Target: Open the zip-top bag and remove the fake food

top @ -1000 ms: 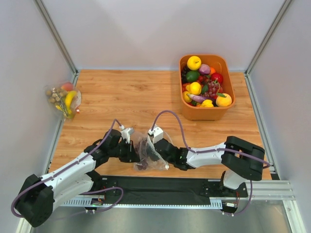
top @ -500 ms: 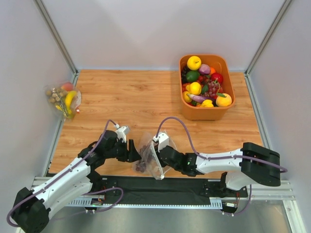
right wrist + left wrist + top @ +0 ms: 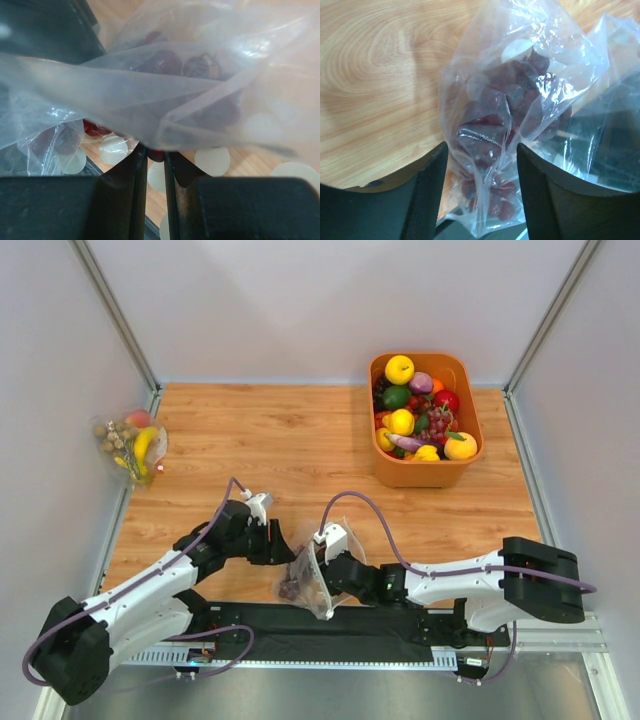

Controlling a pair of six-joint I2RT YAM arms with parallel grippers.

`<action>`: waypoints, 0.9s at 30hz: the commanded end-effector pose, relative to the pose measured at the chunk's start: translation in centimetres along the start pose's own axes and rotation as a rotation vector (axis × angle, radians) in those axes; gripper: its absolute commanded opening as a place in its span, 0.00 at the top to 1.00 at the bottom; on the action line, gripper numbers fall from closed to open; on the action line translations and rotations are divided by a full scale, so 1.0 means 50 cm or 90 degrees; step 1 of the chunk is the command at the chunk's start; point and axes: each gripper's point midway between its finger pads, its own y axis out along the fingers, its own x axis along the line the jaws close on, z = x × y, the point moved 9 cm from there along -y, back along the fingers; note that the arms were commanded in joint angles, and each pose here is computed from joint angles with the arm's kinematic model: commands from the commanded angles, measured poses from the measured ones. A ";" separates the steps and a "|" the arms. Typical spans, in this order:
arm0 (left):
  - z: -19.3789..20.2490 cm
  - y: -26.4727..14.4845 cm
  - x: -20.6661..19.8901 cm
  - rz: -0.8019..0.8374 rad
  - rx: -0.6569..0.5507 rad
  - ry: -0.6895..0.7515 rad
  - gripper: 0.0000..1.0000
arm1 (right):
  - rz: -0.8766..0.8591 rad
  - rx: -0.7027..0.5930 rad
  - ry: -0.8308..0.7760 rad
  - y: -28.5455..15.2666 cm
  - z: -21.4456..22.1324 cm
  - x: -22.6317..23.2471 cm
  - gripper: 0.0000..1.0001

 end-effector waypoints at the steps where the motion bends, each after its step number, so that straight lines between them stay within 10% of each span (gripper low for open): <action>1: -0.027 0.006 -0.031 0.059 -0.019 0.006 0.51 | 0.013 -0.018 0.016 -0.009 -0.004 0.000 1.00; 11: -0.006 -0.009 -0.019 0.052 -0.019 0.006 1.00 | 0.033 -0.011 0.022 -0.009 0.007 -0.010 1.00; 27: -0.006 -0.013 0.008 -0.031 -0.029 0.012 1.00 | 0.068 -0.055 0.081 -0.089 0.004 -0.066 1.00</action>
